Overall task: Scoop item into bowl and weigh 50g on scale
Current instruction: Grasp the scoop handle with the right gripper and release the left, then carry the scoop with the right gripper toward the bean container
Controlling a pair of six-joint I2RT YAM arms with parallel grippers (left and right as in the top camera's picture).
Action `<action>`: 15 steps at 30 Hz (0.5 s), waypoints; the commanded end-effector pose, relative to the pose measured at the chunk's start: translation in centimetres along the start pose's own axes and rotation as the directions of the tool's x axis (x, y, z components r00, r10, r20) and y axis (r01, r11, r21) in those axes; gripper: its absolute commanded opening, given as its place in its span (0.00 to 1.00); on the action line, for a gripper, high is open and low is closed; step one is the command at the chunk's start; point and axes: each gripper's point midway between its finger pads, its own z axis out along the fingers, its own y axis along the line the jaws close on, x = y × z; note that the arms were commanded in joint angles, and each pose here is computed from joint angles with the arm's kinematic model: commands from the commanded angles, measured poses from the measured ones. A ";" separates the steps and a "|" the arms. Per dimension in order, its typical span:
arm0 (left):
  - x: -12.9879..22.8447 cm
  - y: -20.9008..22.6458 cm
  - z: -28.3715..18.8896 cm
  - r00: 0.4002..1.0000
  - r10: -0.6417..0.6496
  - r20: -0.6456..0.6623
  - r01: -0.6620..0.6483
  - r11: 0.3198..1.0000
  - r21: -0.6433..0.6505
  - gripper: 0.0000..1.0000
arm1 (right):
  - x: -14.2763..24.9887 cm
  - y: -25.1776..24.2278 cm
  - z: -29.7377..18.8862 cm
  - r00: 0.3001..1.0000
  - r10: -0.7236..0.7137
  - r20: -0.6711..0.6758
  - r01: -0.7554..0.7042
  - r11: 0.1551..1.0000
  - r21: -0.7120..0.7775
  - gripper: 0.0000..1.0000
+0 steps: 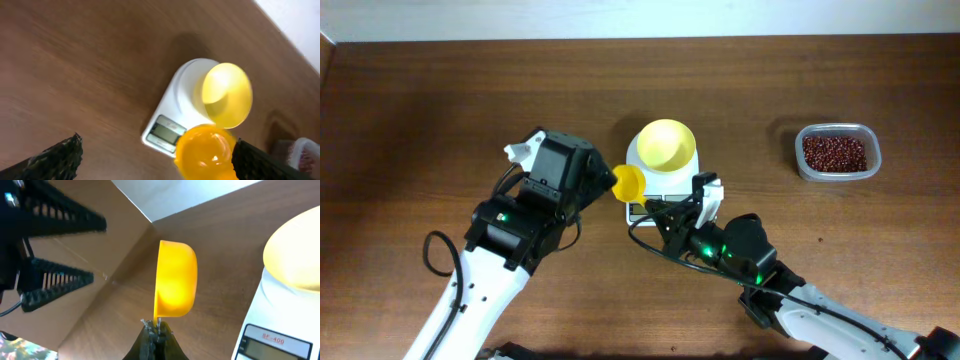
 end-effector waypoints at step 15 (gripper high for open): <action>-1.2 0.6 -0.6 0.960 0.276 0.050 -0.274 0.961 -0.045 0.99 | -8.0 -1.3 -5.2 0.959 -0.283 -0.007 0.268 0.897 0.352 0.04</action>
